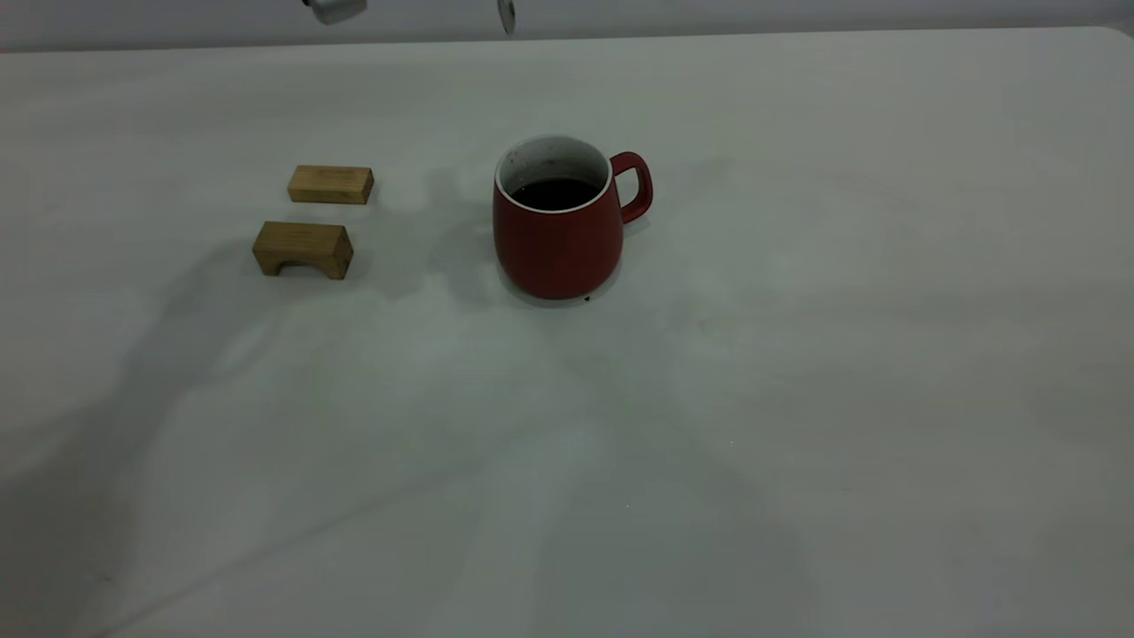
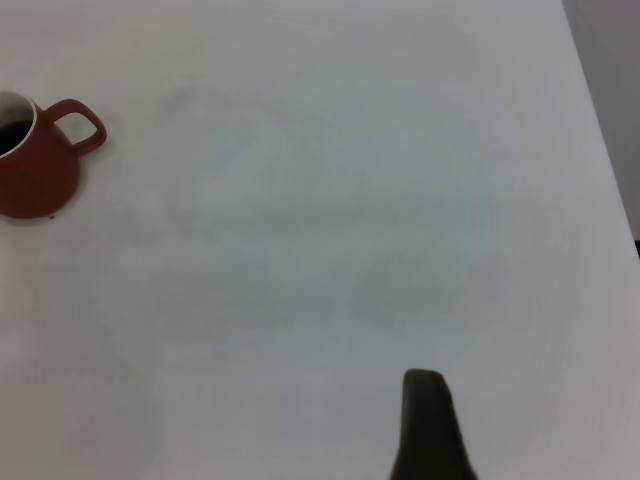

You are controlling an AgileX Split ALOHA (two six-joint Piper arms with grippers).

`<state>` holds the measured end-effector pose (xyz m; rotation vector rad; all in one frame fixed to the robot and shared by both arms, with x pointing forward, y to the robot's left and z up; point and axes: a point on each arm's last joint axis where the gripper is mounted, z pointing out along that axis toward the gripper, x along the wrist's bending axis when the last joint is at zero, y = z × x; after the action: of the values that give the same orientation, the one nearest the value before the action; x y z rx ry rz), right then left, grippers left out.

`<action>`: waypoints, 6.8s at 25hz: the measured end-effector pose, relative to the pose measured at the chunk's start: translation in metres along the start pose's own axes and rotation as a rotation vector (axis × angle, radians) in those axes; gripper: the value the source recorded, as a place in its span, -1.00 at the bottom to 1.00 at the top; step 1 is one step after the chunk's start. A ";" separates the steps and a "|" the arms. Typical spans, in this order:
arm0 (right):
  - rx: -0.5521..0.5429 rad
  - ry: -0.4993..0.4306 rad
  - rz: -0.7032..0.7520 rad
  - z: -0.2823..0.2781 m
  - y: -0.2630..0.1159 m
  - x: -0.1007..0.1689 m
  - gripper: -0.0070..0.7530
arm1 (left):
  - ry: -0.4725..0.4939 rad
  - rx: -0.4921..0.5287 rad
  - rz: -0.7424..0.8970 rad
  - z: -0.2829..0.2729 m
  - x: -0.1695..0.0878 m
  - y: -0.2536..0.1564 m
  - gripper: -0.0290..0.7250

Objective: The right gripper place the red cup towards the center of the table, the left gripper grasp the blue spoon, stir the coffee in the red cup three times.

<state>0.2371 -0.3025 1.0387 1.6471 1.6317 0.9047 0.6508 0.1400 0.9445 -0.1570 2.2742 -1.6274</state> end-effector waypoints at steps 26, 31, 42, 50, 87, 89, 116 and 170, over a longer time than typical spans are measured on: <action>0.000 0.000 0.000 0.000 0.000 0.000 0.51 | 0.004 -0.258 -0.384 0.052 0.035 0.092 -0.54; 0.000 0.000 0.000 0.000 0.000 0.000 0.51 | -0.053 -0.268 -0.359 0.052 0.020 0.097 -0.54; -0.001 0.000 0.000 0.000 0.000 0.000 0.51 | 0.124 -0.240 -0.278 0.075 0.032 0.092 -0.54; -0.001 0.000 0.000 0.000 0.000 0.000 0.51 | 0.044 -0.257 -0.407 0.052 0.011 0.102 -0.54; 0.000 0.000 0.000 0.000 0.000 0.000 0.51 | 0.067 -0.225 -0.135 0.064 0.017 0.097 -0.55; 0.000 0.000 0.000 0.000 0.000 0.000 0.51 | 0.107 -0.221 -0.115 0.063 0.020 0.097 -0.55; 0.000 0.000 0.000 0.000 0.000 0.000 0.51 | 0.424 -0.231 0.529 0.037 0.026 0.068 0.66; 0.000 0.000 0.000 0.000 0.000 0.000 0.51 | 0.597 -1.226 2.052 -0.315 0.333 -0.073 -0.27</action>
<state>0.2369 -0.3025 1.0386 1.6469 1.6314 0.9049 0.2260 0.3042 1.0334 1.7580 1.6402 0.8121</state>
